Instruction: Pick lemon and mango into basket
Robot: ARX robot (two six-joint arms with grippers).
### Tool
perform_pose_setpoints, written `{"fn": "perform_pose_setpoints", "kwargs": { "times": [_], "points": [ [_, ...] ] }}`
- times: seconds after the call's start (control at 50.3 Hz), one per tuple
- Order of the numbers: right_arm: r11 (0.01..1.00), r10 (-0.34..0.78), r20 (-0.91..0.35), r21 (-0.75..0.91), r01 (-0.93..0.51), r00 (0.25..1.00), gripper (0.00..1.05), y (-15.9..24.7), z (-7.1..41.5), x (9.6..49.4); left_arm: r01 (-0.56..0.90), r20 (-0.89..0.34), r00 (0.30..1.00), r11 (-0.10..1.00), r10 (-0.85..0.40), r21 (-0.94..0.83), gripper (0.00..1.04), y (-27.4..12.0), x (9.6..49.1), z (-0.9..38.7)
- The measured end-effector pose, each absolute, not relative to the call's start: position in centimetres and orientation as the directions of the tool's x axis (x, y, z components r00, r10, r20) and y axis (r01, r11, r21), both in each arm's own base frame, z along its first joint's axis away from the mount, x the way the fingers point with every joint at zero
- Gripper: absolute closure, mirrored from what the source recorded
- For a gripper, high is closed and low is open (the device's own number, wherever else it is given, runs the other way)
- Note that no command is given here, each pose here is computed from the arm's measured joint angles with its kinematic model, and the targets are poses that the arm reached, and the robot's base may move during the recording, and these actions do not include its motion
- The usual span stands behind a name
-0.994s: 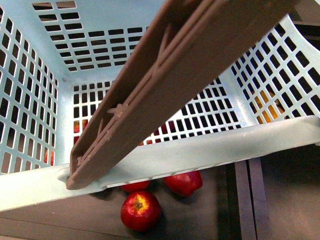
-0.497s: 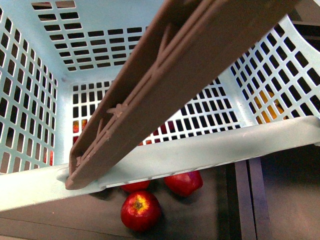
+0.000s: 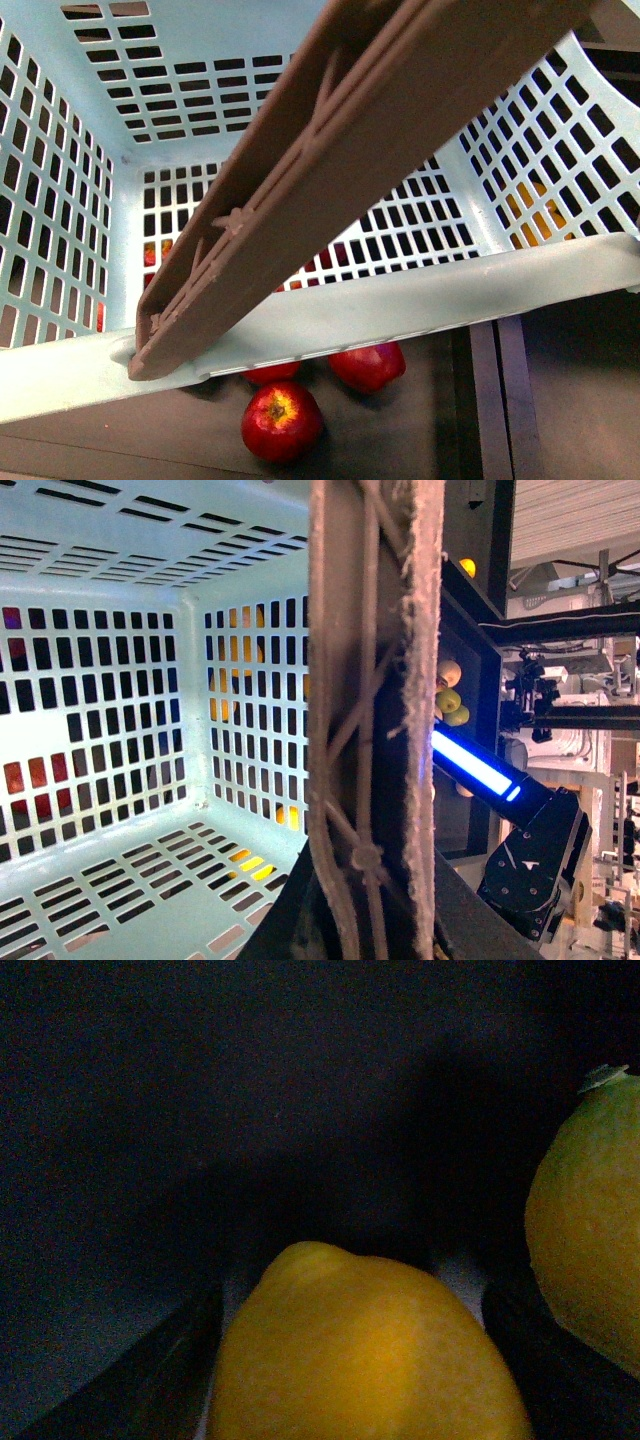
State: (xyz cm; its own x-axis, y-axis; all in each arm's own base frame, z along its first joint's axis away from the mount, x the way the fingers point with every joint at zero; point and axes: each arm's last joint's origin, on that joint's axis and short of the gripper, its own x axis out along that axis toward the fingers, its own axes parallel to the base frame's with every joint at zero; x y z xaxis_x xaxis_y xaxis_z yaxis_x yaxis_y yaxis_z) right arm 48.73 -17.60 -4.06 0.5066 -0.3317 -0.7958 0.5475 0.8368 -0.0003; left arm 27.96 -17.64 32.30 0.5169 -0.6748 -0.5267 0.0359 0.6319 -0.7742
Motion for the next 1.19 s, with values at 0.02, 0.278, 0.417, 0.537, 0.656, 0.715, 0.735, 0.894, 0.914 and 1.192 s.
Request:
{"fn": "perform_pose_setpoints", "kwargs": {
  "times": [0.02, 0.278, 0.417, 0.537, 0.656, 0.715, 0.735, 0.894, 0.914, 1.192],
  "points": [
    [0.836, -0.332, -0.796, 0.000, 0.548, 0.507, 0.31, -17.6, -4.1, 48.7, 0.036, -0.527, 0.517, 0.632, -0.675, -0.774, 0.98, -17.6, 28.0, 32.3],
    [0.839, -0.318, -0.795, 0.018, 0.543, 0.517, 0.42, -17.5, -4.2, 47.9, 0.036, -0.527, 0.517, 0.632, -0.675, -0.774, 0.98, -17.6, 28.0, 32.3],
    [0.843, -0.305, -0.797, 0.029, 0.538, 0.522, 0.42, -17.2, -3.9, 46.7, 0.036, -0.527, 0.516, 0.632, -0.675, -0.774, 0.98, -17.6, 28.0, 32.3],
    [0.854, -0.263, -0.779, 0.086, 0.513, 0.569, 0.42, -17.1, -1.9, 44.5, 0.036, -0.527, 0.517, 0.632, -0.675, -0.774, 0.98, -17.6, 28.0, 32.3],
    [0.867, -0.229, -0.727, 0.149, 0.475, 0.647, 0.42, -17.2, 2.3, 42.6, 0.036, -0.527, 0.517, 0.632, -0.675, -0.774, 0.98, -17.6, 28.0, 32.3],
    [0.879, -0.215, -0.689, 0.172, 0.444, 0.692, 0.42, -17.1, 5.1, 41.5, 0.036, -0.527, 0.516, 0.632, -0.675, -0.774, 0.98, -17.6, 28.0, 32.3],
    [0.884, -0.206, -0.673, 0.183, 0.429, 0.710, 0.42, -17.0, 6.2, 41.0, 0.036, -0.527, 0.517, 0.632, -0.675, -0.774, 0.98, -17.6, 28.0, 32.3],
    [0.922, -0.091, -0.565, 0.264, 0.284, 0.820, 0.42, -14.9, 14.7, 35.9, 0.036, -0.527, 0.516, 0.632, -0.675, -0.774, 0.98, -17.6, 28.0, 32.3],
    [0.925, -0.074, -0.551, 0.273, 0.264, 0.831, 0.42, -14.6, 15.6, 35.3, 0.036, -0.527, 0.516, 0.632, -0.675, -0.774, 0.98, -17.6, 28.0, 32.3],
    [0.952, 0.072, -0.338, 0.303, 0.036, 0.938, 0.42, -9.8, 26.1, 28.7, 0.036, -0.527, 0.516, 0.632, -0.675, -0.774, 0.98, -17.6, 28.0, 32.3]
  ]
}}
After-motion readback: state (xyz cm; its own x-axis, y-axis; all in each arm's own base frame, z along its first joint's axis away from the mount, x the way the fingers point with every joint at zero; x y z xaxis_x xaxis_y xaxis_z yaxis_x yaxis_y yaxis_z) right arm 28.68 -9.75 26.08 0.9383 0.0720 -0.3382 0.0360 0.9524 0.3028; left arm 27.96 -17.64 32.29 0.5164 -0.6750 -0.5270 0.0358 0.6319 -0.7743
